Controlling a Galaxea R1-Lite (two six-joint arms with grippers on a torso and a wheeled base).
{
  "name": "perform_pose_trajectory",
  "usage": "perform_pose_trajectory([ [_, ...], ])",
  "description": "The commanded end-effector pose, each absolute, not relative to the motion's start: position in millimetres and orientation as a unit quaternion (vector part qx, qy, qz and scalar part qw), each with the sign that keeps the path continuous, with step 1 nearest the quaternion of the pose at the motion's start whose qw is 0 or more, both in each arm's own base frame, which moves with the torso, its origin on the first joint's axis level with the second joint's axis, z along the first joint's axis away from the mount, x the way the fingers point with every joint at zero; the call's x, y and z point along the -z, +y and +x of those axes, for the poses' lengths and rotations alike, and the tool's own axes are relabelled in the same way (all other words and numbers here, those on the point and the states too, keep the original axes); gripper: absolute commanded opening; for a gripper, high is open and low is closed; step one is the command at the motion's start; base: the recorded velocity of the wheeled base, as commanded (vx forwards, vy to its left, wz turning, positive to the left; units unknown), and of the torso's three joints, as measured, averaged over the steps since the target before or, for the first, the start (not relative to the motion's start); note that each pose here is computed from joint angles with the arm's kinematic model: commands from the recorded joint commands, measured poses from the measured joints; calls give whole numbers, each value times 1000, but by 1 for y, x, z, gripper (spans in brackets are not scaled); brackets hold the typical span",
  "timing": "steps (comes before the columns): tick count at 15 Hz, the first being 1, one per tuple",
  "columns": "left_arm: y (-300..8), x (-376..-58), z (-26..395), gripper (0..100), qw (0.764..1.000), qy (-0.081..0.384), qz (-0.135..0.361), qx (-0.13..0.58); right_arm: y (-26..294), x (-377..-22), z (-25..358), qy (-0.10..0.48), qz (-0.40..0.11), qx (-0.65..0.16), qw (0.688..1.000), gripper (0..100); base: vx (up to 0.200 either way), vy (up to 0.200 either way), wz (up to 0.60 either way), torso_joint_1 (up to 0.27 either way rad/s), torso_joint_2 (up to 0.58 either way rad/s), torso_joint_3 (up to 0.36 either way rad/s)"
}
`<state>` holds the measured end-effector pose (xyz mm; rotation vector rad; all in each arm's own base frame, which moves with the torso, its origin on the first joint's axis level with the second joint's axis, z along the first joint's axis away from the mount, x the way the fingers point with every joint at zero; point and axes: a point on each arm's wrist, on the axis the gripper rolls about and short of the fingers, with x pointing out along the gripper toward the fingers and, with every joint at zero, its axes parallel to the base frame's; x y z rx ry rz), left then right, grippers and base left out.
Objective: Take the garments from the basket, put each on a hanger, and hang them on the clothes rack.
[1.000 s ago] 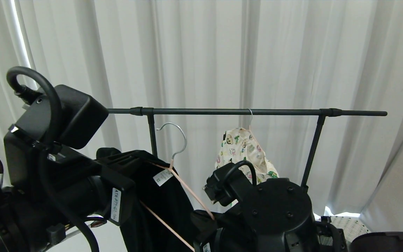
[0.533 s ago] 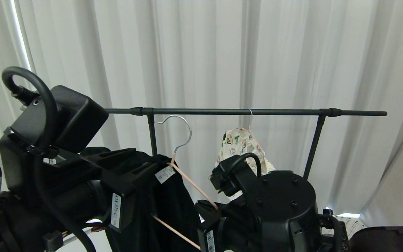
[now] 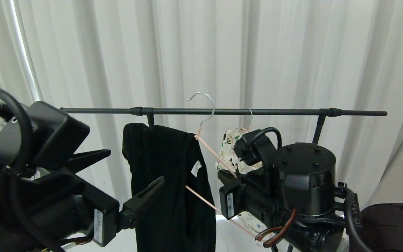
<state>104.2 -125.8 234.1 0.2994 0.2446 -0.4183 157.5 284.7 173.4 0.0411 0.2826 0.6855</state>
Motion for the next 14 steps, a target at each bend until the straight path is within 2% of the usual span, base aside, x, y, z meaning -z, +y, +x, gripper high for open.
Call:
perform_pose_trajectory([
  [1, -109, -231, 93, 100, 960, 112, 146, 211, 272, -178, 157, 128, 8, -333, 934, 0, 0, 0, 0, 0, 0, 0],
  [3, -98, -231, 87, 100, 954, 104, 132, 249, 255, -179, 147, 125, -15, -348, 929, 0, 0, 0, 0, 0, 0, 0],
  [7, -79, -221, 85, 100, 927, 93, 171, 322, 211, -173, 119, 125, -64, -413, 900, 0, 0, 0, 0, 0, 0, 0],
  [9, -78, -215, 81, 100, 912, 94, 172, 361, 196, -165, 104, 125, -89, -433, 888, 0, 0, 0, 0, 0, 0, 0],
  [12, -79, -205, 77, 100, 880, 102, 167, 434, 188, -153, 80, 132, -115, -472, 864, 0, 0, 0, 0, 0, 0, 0],
  [14, -81, -197, 74, 100, 850, 100, 183, 484, 189, -152, 66, 127, -123, -500, 848, 0, 0, 0, 0, 0, 0, 0],
])
